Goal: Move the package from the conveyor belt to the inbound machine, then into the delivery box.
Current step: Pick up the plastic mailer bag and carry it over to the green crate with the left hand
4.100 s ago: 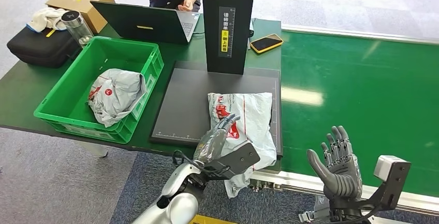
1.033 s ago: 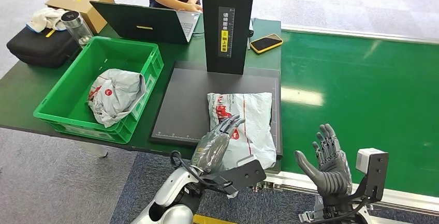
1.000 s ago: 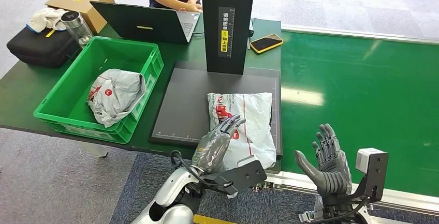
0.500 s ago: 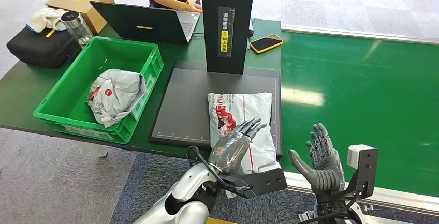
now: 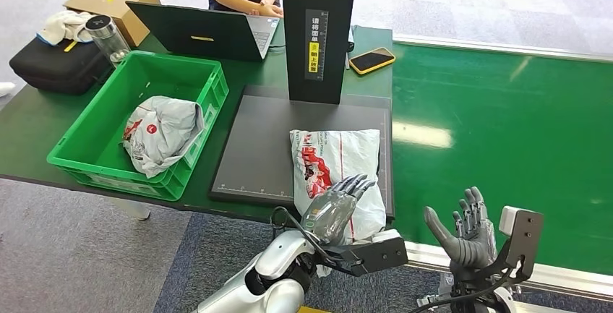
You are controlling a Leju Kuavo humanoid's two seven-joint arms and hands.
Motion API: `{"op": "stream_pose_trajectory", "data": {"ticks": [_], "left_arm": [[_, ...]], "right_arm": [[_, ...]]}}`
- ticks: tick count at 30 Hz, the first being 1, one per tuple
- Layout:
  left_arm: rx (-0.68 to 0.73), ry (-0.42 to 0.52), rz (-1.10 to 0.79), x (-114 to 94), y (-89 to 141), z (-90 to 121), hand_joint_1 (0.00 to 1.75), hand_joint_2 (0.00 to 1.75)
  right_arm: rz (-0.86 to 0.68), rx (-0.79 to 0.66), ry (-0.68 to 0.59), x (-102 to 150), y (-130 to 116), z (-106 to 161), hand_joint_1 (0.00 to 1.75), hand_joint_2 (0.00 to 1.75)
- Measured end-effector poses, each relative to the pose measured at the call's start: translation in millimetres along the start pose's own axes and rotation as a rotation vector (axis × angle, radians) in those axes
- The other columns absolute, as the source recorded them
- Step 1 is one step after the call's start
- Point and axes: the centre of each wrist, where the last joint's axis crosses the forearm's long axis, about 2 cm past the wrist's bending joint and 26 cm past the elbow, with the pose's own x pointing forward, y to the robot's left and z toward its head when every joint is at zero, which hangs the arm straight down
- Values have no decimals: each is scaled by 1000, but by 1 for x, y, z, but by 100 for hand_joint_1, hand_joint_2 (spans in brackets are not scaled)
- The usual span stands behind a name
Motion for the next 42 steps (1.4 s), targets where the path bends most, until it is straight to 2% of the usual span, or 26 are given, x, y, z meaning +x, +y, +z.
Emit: {"op": "stream_pose_trajectory", "data": {"ticks": [6, 17, 18, 21, 22, 31, 42], "left_arm": [[-5, 9, 4, -2, -2, 0, 0, 175], [11, 21, 13, -4, -3, -1, 0, 175], [14, 21, 14, -5, -3, -1, 27, 175], [20, 24, 13, -5, -4, -1, 158, 175], [21, 26, 13, -6, -4, -1, 175, 175], [26, 35, 8, -8, -6, 0, 175, 175], [44, 33, 4, -9, -6, 0, 175, 175]], "right_arm": [[22, -69, 51, -15, -16, -2, 0, 175], [55, -131, 89, -27, -33, -7, 0, 175], [56, -128, 88, -27, -33, -8, 0, 175], [55, -122, 82, -27, -33, -12, 0, 175], [54, -120, 79, -26, -32, -13, 0, 175], [48, -80, 34, -20, -27, -18, 0, 175], [30, -22, -73, 3, -19, -18, 0, 175]]}}
